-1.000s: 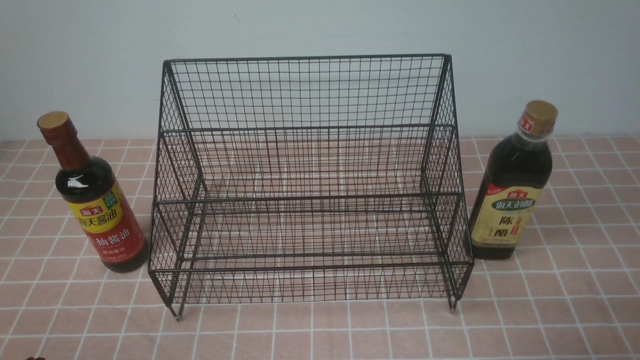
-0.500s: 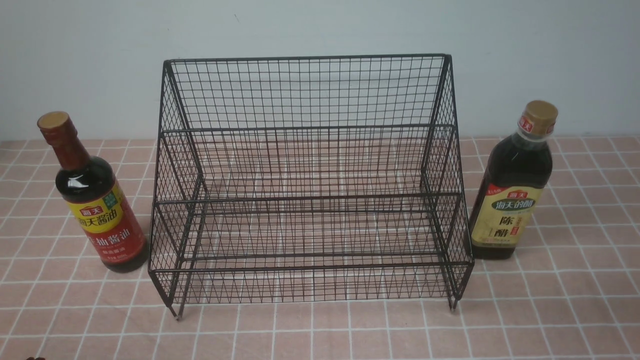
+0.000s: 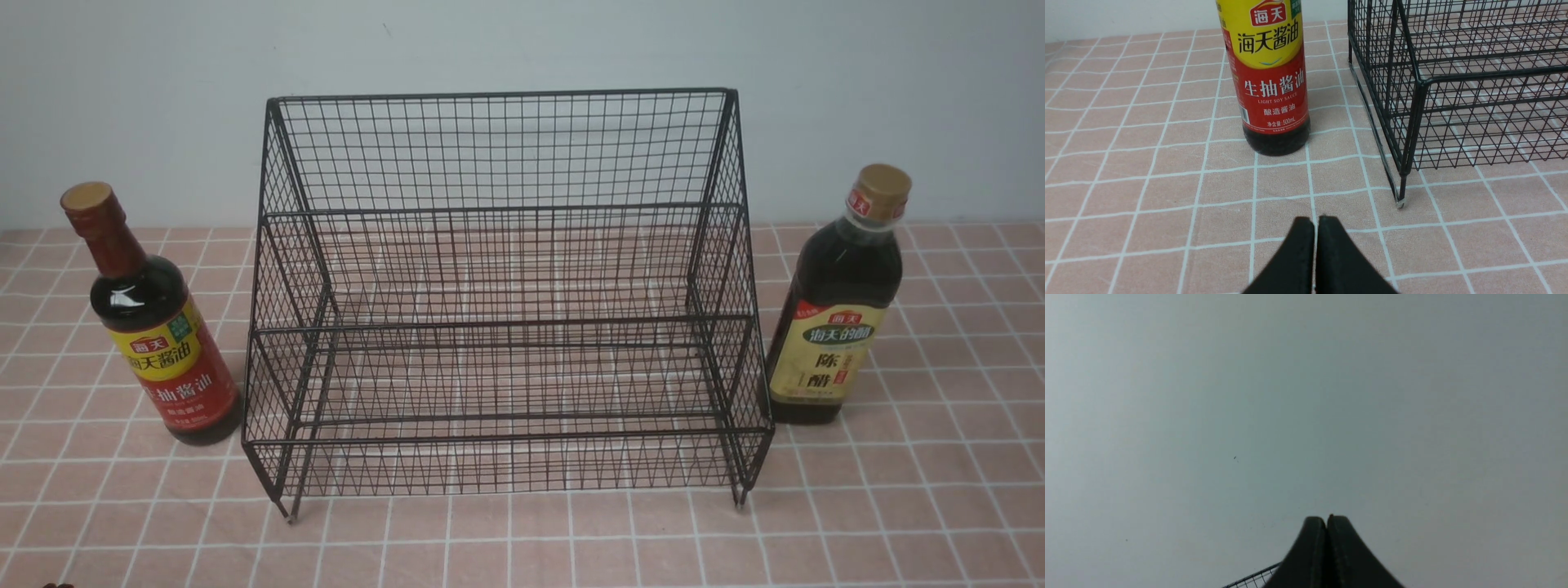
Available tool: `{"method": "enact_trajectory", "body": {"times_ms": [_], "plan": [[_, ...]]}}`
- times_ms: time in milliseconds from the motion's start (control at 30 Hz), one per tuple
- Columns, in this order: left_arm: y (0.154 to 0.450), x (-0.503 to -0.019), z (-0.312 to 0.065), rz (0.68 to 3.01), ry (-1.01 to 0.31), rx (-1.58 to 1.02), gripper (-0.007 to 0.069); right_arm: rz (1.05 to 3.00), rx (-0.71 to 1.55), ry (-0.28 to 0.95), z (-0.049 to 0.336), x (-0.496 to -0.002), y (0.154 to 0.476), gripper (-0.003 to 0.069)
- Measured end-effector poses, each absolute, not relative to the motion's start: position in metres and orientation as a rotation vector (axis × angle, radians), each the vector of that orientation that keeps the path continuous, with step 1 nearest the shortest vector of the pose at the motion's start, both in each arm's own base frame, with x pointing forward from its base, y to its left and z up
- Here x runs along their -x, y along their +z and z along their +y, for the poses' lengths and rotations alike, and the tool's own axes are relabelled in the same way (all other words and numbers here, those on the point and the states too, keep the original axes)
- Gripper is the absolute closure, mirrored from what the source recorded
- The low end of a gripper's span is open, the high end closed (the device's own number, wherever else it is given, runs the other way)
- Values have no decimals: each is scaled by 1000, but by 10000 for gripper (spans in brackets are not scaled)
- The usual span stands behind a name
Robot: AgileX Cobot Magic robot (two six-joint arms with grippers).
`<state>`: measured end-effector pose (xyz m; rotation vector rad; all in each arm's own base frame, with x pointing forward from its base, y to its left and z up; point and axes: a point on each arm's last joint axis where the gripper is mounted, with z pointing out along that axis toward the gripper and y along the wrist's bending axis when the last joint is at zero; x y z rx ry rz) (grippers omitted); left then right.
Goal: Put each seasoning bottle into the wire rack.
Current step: Use the right arm to grab the condiment bottle closest to it
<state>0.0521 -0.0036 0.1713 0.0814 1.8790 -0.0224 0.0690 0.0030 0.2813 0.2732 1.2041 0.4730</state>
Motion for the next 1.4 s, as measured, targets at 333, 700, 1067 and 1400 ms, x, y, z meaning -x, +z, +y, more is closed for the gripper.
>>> {"method": "enact_trajectory", "body": {"times_ms": [333,700,1067,1400], "plan": [[171,-52,-4,1879,-22,-81,632,1376,-18,387,29,-159,324,581],[171,-52,-4,1879,-22,-81,632,1531,145,277,51,-257,302,238],[171,-52,-4,1879,-22,-81,632,1679,176,251,58,-294,262,207],[171,-52,-4,1879,-22,-81,632,1727,197,218,56,-289,264,337]]}}
